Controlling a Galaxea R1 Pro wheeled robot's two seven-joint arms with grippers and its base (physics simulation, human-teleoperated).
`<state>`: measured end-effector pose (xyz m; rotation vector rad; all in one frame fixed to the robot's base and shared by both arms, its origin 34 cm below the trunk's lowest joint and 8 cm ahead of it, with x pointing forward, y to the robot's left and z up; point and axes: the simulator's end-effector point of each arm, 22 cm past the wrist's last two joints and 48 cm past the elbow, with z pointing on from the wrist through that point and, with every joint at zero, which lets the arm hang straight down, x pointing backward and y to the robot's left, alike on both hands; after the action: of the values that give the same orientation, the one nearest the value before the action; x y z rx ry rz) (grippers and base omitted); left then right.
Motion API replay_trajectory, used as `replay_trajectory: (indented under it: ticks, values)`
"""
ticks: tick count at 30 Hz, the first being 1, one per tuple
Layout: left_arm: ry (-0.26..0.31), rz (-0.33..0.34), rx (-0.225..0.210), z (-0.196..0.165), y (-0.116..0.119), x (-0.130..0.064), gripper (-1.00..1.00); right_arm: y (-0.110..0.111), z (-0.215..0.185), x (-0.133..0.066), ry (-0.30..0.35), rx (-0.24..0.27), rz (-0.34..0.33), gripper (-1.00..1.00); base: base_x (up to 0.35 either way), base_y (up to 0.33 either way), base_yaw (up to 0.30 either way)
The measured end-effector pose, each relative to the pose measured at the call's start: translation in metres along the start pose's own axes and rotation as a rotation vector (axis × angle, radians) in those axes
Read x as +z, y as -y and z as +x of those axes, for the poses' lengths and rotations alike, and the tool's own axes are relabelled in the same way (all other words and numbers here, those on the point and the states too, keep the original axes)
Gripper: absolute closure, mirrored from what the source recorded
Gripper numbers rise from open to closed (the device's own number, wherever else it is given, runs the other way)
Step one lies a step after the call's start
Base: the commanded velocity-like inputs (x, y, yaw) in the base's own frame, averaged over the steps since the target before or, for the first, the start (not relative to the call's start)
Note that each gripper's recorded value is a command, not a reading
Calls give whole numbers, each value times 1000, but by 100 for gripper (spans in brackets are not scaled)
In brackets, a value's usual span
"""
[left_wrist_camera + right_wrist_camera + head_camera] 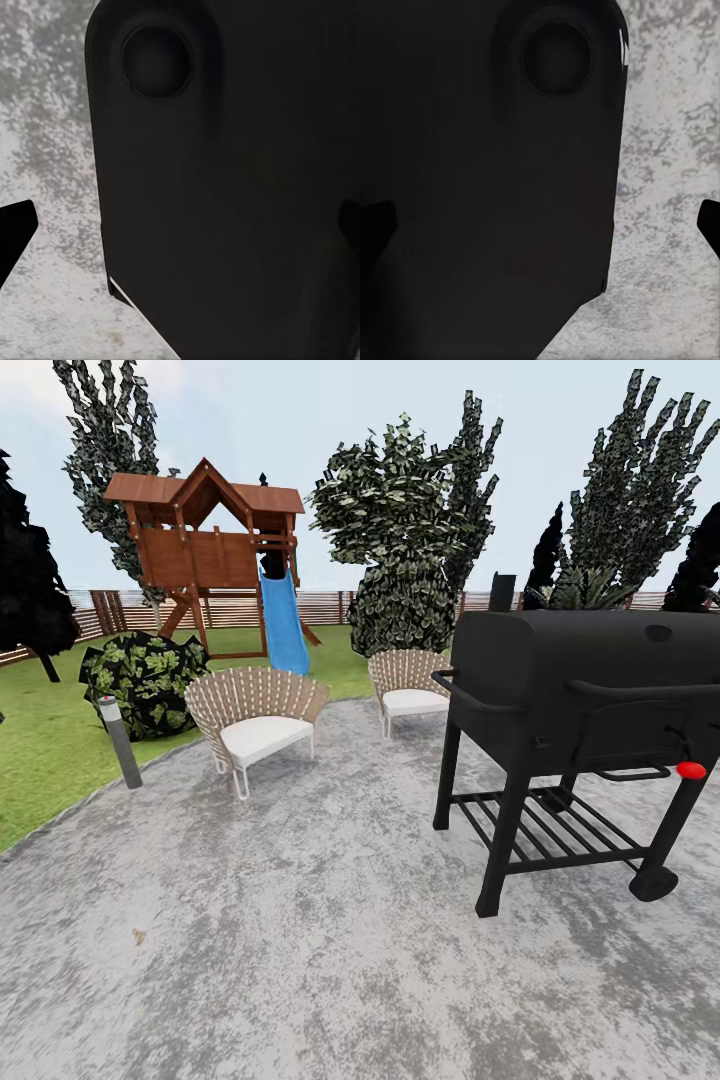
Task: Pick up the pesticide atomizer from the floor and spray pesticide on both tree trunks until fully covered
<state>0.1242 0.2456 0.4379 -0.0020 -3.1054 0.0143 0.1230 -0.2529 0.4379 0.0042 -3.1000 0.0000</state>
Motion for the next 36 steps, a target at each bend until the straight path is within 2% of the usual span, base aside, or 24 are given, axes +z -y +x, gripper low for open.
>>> replay_trajectory:
  ticks: [6, 14, 15, 16, 18, 19, 22, 23, 24, 25, 26, 27, 28, 29, 30, 32, 36]
  values:
    - [-1, 2, 1, 1, 1, 0, -100, 0, 2, 0, -3, -2, 0, -100, 0, 0, 0]
    - [9, 56, -5, 12, 37, -1, -100, 7, 4, 0, -9, 1, 9, -100, 0, 0, 0]
    - [-13, 57, -8, 43, 39, -3, -100, 7, 3, 0, -6, 2, 8, -100, 0, 0, 0]
    - [-26, 59, -8, 55, 40, -4, -100, 6, 2, 0, -4, 1, 8, -100, 0, 0, 0]
    - [-14, 59, -9, 52, 40, -4, -100, 6, 1, 0, -2, 1, 7, -100, 0, 0, 0]
    - [44, 57, -12, 40, 39, -4, -100, 6, 0, 0, -1, -1, 6, -100, 0, 0, 0]
    - [91, 48, -11, 29, 32, -5, -100, 16, -9, 0, 19, 0, 19, -100, 0, 0, 0]
    - [176, 42, -12, -6, 28, -7, -100, 56, -75, -8, 213, 0, 82, -100, 0, 0, 0]
    - [312, 41, -13, -74, 27, -18, -100, 93, -137, -26, 366, -2, 154, -100, 0, 0, 0]
    - [416, 34, -23, -153, 23, -43, -100, 140, -192, -54, 496, 10, 266, -100, 0, 0, 0]
    - [524, 27, -31, -219, 18, -73, -100, 153, -226, -71, 559, 13, 302, -100, 0, 0, 0]
    - [322, -6, -141, -220, -9, -53, -100, 193, -201, -60, 309, 47, 396, -100, 0, 0, 0]
    - [416, 1, -160, -297, -11, -74, -100, 196, -267, -80, 376, 62, 402, -100, 0, 0, 0]
    - [543, -14, -184, -343, -25, -87, -100, 198, -292, -87, 432, 66, 401, -100, 0, 0, 0]
    - [559, -22, -190, -336, -30, -83, -100, 198, -294, -88, 452, 70, 400, -100, 0, 0, 0]
    - [632, -34, -201, -349, -39, -92, -100, 198, -308, -96, 515, 75, 399, -100, 0, 0, 0]
    - [686, -43, -209, -359, -45, -99, -100, 198, -318, -102, 560, 76, 397, -100, 0, 0, 0]
